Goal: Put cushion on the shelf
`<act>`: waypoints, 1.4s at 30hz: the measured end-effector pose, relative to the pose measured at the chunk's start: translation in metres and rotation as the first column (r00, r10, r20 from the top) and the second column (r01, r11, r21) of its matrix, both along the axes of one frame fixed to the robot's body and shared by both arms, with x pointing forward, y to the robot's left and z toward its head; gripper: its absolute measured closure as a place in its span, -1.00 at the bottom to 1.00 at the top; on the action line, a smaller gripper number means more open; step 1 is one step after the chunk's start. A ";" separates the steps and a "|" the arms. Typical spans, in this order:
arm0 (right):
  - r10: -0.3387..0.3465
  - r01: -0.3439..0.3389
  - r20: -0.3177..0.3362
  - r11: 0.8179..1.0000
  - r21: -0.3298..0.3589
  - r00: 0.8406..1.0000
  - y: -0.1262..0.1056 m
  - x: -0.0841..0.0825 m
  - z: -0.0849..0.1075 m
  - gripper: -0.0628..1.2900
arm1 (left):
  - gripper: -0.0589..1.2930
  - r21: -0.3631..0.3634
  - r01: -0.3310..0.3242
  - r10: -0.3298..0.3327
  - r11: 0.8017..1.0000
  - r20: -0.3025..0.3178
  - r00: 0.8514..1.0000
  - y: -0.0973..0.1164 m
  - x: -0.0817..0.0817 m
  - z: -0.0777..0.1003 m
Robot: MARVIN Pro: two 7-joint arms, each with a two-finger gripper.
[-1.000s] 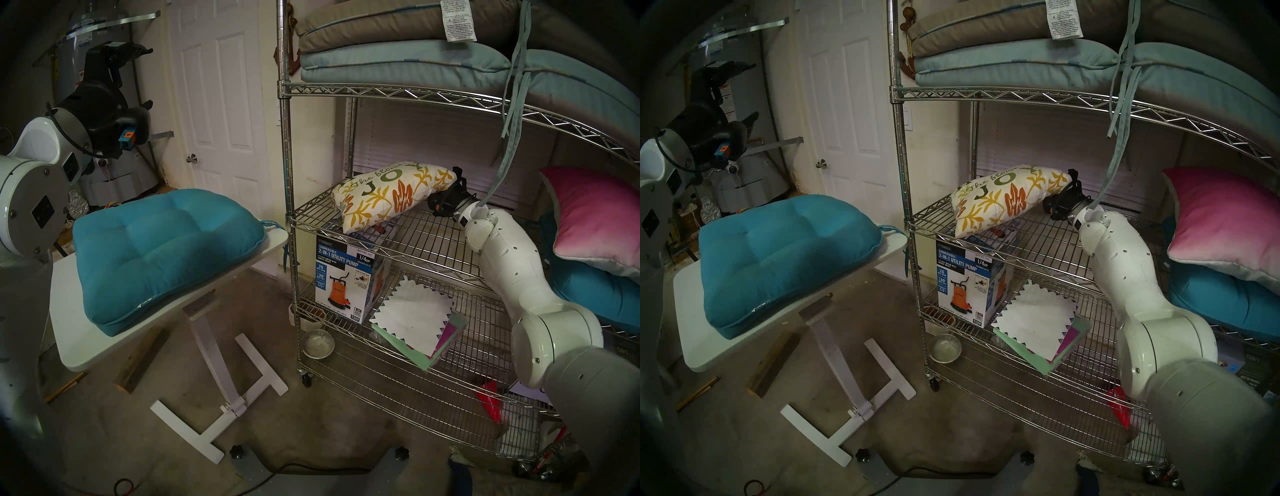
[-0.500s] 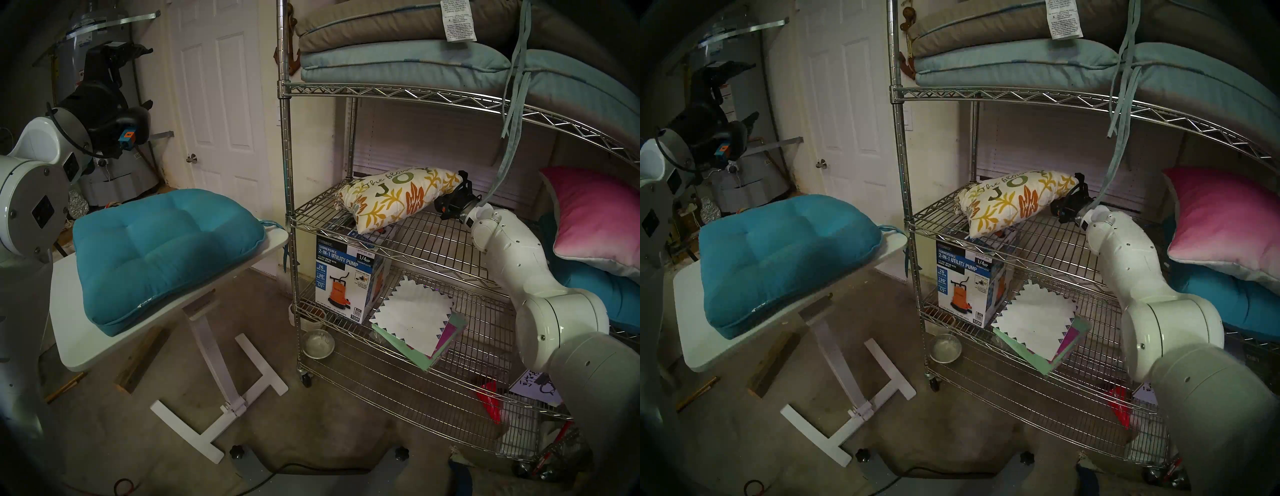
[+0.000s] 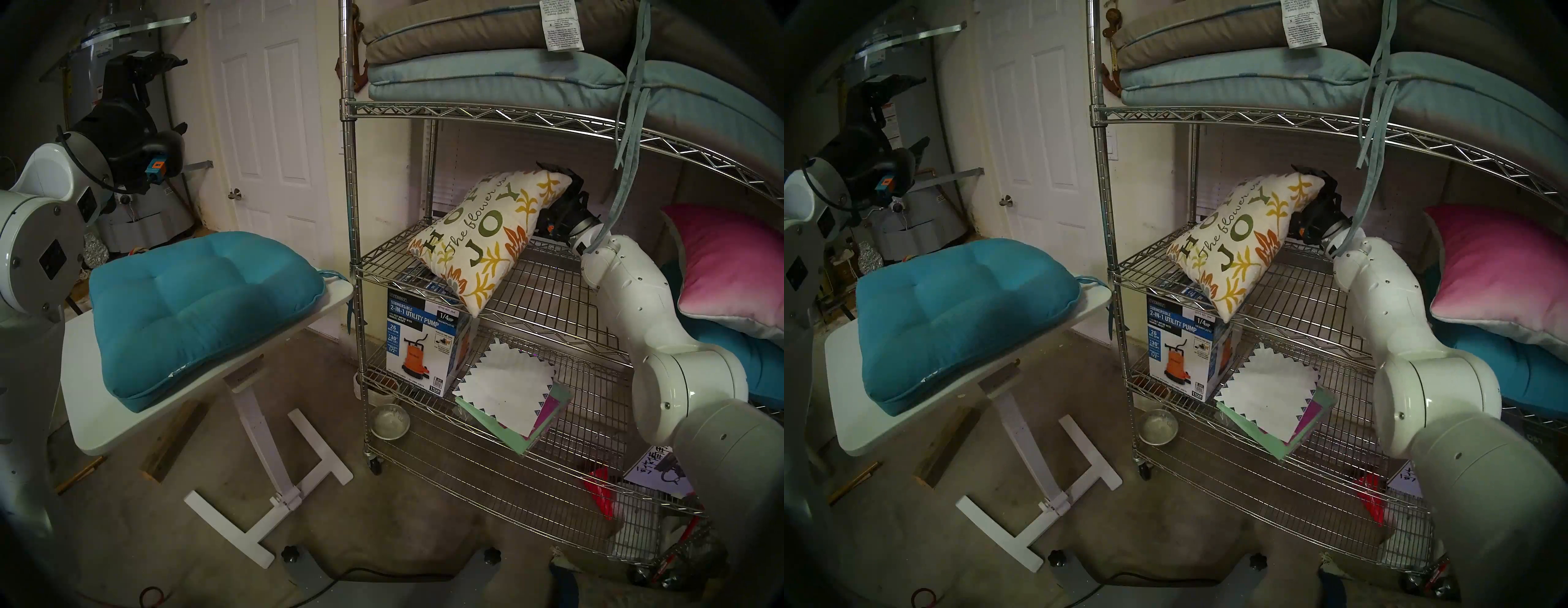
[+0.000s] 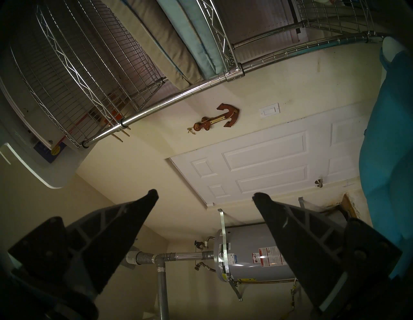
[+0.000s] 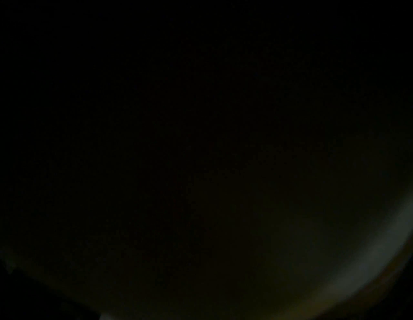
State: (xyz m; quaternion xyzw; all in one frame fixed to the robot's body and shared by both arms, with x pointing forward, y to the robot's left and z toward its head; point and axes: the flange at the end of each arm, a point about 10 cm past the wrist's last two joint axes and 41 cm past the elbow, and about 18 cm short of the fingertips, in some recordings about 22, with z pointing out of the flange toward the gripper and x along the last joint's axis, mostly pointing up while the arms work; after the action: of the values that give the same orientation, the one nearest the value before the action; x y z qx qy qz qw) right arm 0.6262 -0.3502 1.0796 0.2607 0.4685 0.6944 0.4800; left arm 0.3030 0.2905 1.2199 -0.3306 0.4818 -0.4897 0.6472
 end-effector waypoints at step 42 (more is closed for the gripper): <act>-0.201 0.201 -0.056 0.980 -0.010 0.978 -0.125 -0.055 -0.077 -0.89 | -0.95 0.000 -0.001 0.001 1.000 0.000 1.000 0.000 0.000 0.000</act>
State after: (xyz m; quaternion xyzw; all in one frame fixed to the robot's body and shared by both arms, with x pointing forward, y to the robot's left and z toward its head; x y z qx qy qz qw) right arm 0.5716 -0.4748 1.0027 0.3253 0.4548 0.6336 0.5348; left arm 0.3029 0.2908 1.2198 -0.3309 0.4816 -0.4895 0.6472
